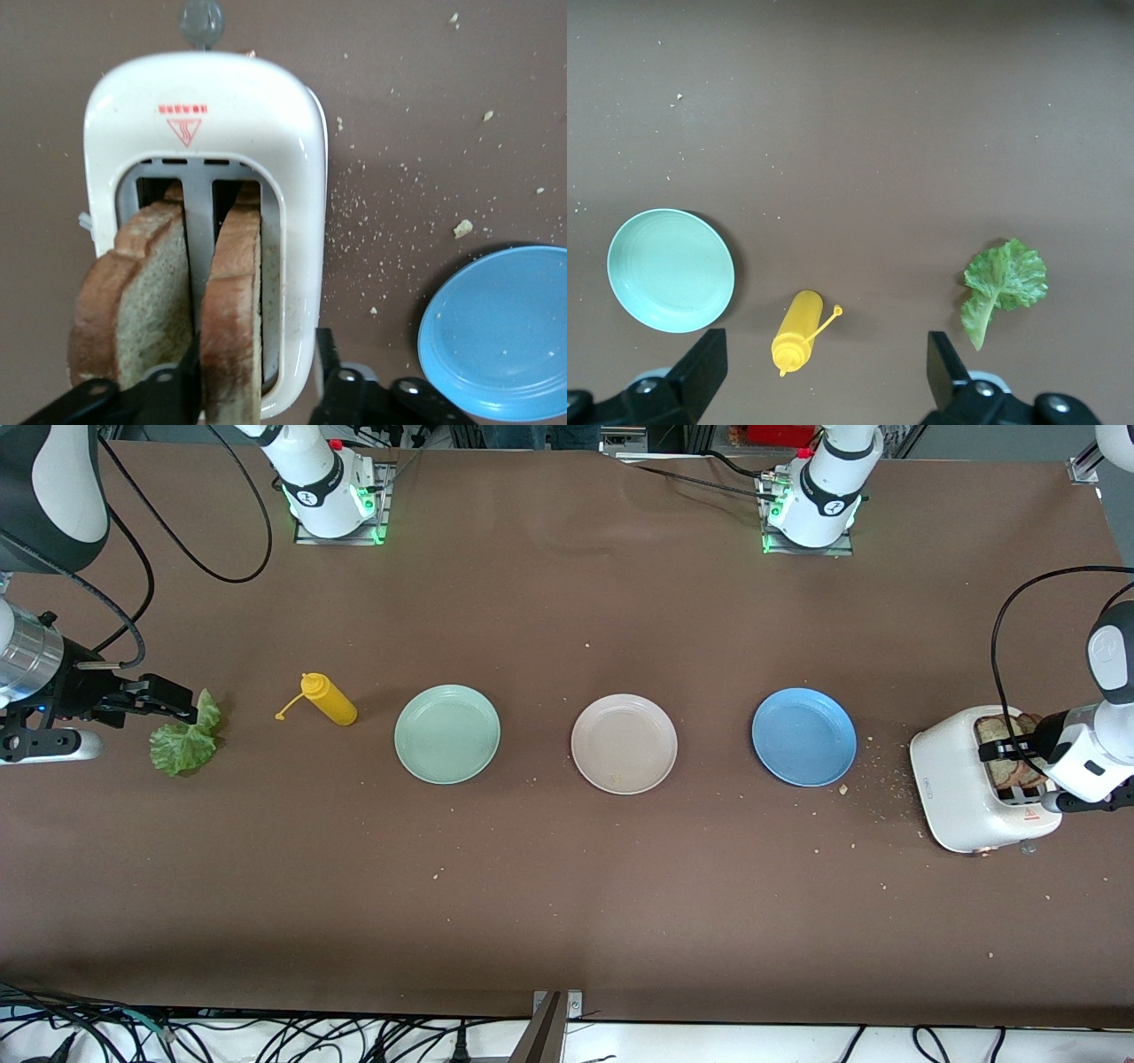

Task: Make sandwich in beige plate with both arms
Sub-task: 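Lower the left gripper onto a bread slice in the toaster and grasp, then lift the bread slice and carry it over the beige plate, then release the bread onto the beige plate while the right gripper reaches the bottle, then grasp the yellow bottle with the right gripper while the left gripper withdraws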

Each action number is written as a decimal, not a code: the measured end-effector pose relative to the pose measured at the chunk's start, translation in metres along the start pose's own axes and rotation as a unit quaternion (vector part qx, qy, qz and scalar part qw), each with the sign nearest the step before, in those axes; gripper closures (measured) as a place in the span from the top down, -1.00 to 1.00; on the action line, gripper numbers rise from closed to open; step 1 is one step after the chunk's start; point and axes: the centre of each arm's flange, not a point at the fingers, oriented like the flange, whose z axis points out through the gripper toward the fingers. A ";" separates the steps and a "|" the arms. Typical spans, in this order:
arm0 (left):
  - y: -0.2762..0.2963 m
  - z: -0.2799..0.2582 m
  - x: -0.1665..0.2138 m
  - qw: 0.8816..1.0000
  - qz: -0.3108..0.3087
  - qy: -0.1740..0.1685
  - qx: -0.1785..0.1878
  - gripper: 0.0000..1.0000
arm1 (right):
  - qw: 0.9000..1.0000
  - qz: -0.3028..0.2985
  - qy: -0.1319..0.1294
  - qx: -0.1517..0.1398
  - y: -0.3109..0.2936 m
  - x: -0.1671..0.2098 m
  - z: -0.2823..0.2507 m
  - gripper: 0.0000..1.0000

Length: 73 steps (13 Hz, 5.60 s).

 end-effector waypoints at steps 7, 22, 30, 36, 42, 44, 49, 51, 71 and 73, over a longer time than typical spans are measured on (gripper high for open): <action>-0.012 -0.022 -0.011 1.000 -0.009 -0.015 0.006 -0.80 | 1.000 0.000 0.000 0.000 0.000 0.000 0.000 1.00; 0.242 -0.118 -0.064 0.961 0.182 -0.094 -0.184 -0.83 | 0.999 -0.052 0.005 0.000 -0.015 0.003 0.003 1.00; 0.364 0.060 -0.010 0.845 0.178 -0.181 -0.471 -0.83 | 0.947 -0.310 0.036 0.074 0.012 0.003 0.003 1.00; 0.383 0.168 -0.001 0.801 0.260 -0.131 -0.523 -0.83 | 0.873 -0.425 0.086 0.223 0.102 -0.027 0.073 1.00; 0.399 0.196 -0.015 0.798 0.273 -0.130 -0.521 -0.74 | 0.799 -0.495 0.165 0.300 0.137 -0.058 0.151 1.00; 0.399 0.202 -0.016 0.798 0.272 -0.132 -0.522 -0.59 | 0.779 -0.510 0.186 0.314 0.142 -0.062 0.175 1.00; 0.391 0.187 -0.011 0.811 0.301 -0.117 -0.487 0.52 | 0.750 -0.533 0.206 0.332 0.147 -0.065 0.218 1.00; 0.385 0.170 -0.010 0.830 0.321 -0.112 -0.442 0.98 | 0.745 -0.536 0.213 0.335 0.147 -0.064 0.221 1.00; 0.318 -0.211 -0.123 0.972 0.216 0.090 -0.023 1.00 | 0.660 -0.524 0.256 0.473 0.156 -0.103 0.368 1.00; 0.278 -0.224 -0.129 0.978 0.185 0.093 -0.029 1.00 | 0.653 -0.523 0.257 0.484 0.157 -0.109 0.384 1.00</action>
